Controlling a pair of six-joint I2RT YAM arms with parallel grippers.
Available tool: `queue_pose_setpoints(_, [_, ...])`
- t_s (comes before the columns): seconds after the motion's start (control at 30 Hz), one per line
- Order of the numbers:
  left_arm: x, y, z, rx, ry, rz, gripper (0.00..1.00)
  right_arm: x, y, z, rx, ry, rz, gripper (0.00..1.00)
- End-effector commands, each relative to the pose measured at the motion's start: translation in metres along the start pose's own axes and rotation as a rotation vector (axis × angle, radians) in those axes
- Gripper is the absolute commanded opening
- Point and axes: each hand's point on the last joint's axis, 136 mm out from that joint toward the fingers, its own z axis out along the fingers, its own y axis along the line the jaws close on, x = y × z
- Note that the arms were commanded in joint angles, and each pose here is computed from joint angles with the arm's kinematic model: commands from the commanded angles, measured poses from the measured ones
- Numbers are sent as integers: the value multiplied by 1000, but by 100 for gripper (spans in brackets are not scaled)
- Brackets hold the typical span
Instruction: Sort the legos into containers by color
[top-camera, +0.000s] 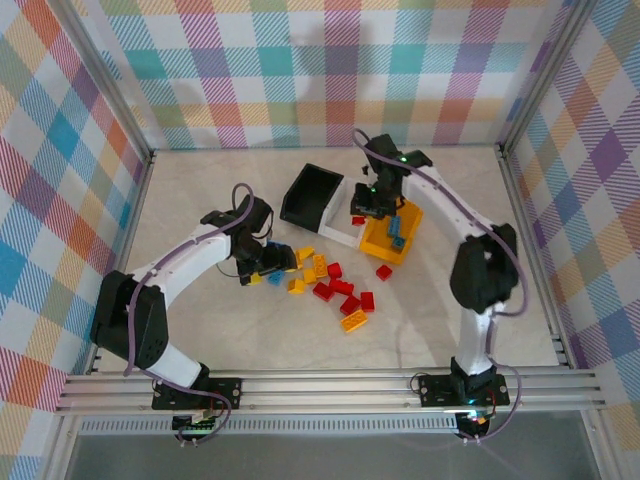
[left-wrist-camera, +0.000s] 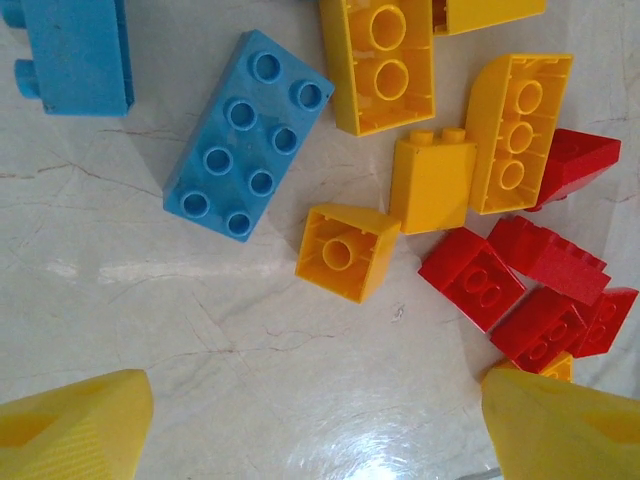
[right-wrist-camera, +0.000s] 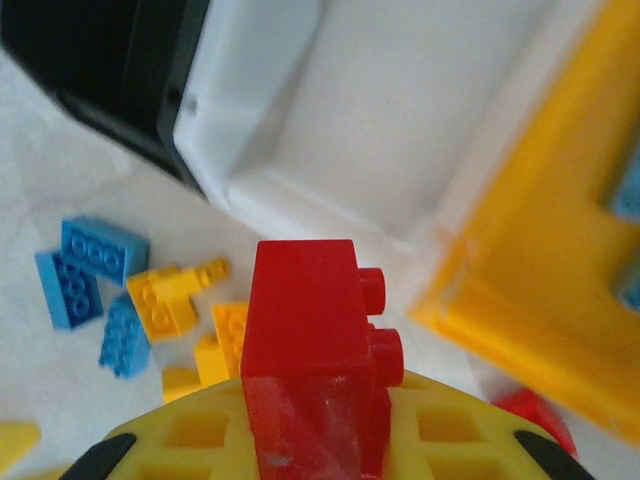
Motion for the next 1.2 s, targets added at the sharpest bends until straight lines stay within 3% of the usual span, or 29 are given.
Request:
queue_pose_setpoints(0.0, [2, 3, -17, 0, -18, 2, 86, -16, 4, 17, 5, 30, -27, 21])
queue_pose_setpoints(0.23, [6, 19, -20, -75, -9, -2, 87, -37, -2, 59, 29, 69, -9, 21])
queue_pose_setpoints(0.37, [1, 30, -16, -97, 2, -15, 86, -39, -4, 65, 32, 80, -2, 27])
queue_pose_setpoints(0.7, [-58, 35, 4, -107, -12, -28, 78, -31, 6, 14, 4, 38, -27, 46])
queue_pose_setpoints(1.0, [-85, 40, 33, -170, 21, 7, 66, -3, 10, -45, -38, -1, -27, 48])
queue_pose_setpoints(1.17, [-89, 46, 40, -197, 30, 10, 62, 25, 3, -55, -54, 19, 0, 48])
